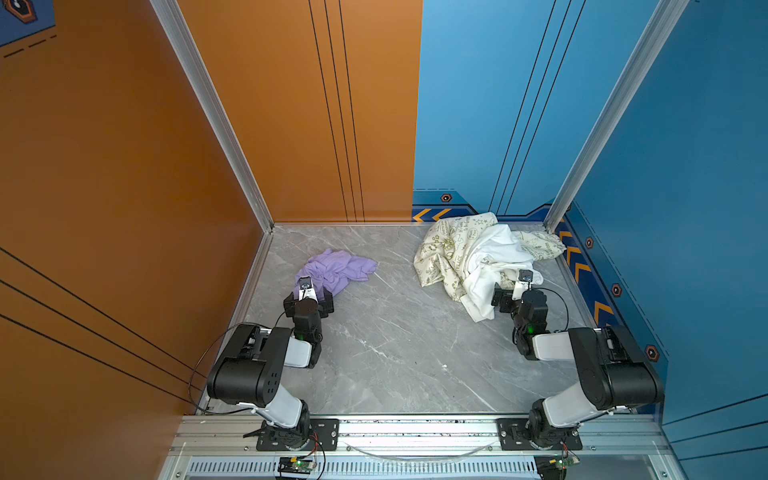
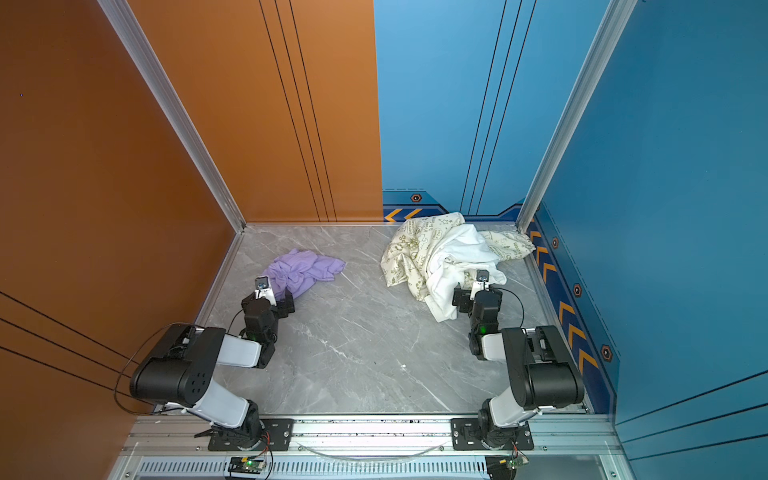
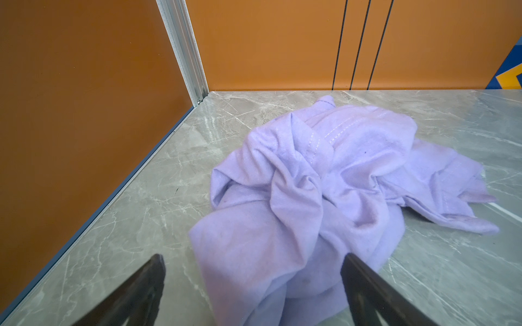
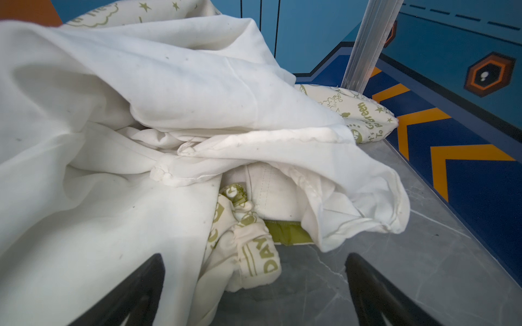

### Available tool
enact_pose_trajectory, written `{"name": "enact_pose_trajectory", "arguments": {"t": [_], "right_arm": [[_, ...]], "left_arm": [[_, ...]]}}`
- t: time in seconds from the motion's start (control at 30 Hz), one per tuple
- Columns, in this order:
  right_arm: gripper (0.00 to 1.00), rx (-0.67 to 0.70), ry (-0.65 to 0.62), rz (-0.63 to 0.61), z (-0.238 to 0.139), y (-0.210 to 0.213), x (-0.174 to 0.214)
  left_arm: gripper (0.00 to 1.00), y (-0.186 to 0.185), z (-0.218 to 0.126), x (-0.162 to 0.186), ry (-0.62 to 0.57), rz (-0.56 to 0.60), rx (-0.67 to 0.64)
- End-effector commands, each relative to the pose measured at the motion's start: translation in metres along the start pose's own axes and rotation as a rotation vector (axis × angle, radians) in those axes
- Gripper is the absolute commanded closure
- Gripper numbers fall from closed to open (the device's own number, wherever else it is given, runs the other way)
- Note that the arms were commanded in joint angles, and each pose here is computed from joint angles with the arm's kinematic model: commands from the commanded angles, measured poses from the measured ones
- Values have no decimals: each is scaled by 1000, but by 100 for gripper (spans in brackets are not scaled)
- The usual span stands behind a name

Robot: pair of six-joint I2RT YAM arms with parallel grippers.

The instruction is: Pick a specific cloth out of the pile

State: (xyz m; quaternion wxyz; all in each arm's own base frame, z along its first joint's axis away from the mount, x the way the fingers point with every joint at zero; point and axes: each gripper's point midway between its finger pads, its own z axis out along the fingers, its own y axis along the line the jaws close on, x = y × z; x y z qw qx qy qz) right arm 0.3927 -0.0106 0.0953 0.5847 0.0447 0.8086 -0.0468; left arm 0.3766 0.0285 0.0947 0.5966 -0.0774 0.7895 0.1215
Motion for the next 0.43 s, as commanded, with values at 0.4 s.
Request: {"name": "enact_pose_trajectory", "arguments": {"t": [0.4], "right_arm": [[0, 23, 16, 15, 2, -5, 2]], "left_arm": [[2, -8, 6, -6, 8, 44, 0]]}}
